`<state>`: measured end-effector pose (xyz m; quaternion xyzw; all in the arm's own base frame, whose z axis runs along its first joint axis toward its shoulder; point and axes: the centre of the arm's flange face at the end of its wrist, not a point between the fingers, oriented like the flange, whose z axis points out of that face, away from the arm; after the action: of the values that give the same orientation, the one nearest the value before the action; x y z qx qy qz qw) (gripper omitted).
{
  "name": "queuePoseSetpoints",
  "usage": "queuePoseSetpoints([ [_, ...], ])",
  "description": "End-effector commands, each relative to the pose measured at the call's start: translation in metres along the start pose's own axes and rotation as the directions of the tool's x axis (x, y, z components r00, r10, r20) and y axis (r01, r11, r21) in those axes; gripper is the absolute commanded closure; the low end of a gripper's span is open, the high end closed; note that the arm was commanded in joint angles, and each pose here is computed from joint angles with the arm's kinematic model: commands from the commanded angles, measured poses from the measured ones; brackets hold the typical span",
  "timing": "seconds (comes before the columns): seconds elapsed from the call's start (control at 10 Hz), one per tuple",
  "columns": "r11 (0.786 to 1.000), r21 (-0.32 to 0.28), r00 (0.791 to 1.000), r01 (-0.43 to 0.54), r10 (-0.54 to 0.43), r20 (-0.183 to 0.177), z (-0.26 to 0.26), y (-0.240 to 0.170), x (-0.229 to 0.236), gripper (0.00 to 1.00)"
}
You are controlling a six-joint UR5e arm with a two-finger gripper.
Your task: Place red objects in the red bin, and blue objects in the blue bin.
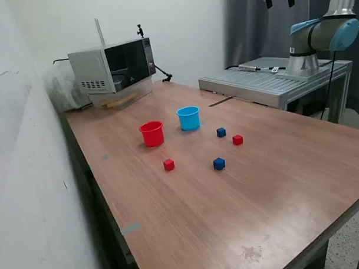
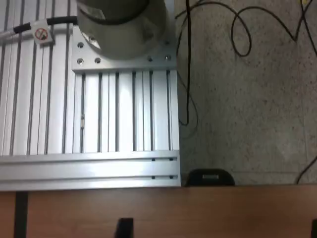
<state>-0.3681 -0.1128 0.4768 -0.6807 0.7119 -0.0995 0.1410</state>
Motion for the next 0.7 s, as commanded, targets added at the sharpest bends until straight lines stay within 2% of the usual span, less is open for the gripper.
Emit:
queuePoseSetpoints([
  [0.0, 0.987, -0.163, 1.0, -0.009, 0.007, -0.009, -0.022, 0.016, 0.001, 0.0],
  [0.2, 0.967, -0.255, 1.0, -0.018, 0.015, -0.013, -0.052, 0.041, 0.0, 0.0],
  [0.4, 0.91, -0.413, 0.999, -0.03, 0.022, -0.026, -0.08, 0.051, 0.014, 0.0],
  [0.5, 0.875, -0.469, 0.993, -0.117, 0.095, -0.07, -0.084, 0.063, 0.016, 0.0],
  [0.6, 0.848, -0.505, 0.987, -0.162, 0.129, -0.098, -0.068, 0.094, 0.02, 0.0],
])
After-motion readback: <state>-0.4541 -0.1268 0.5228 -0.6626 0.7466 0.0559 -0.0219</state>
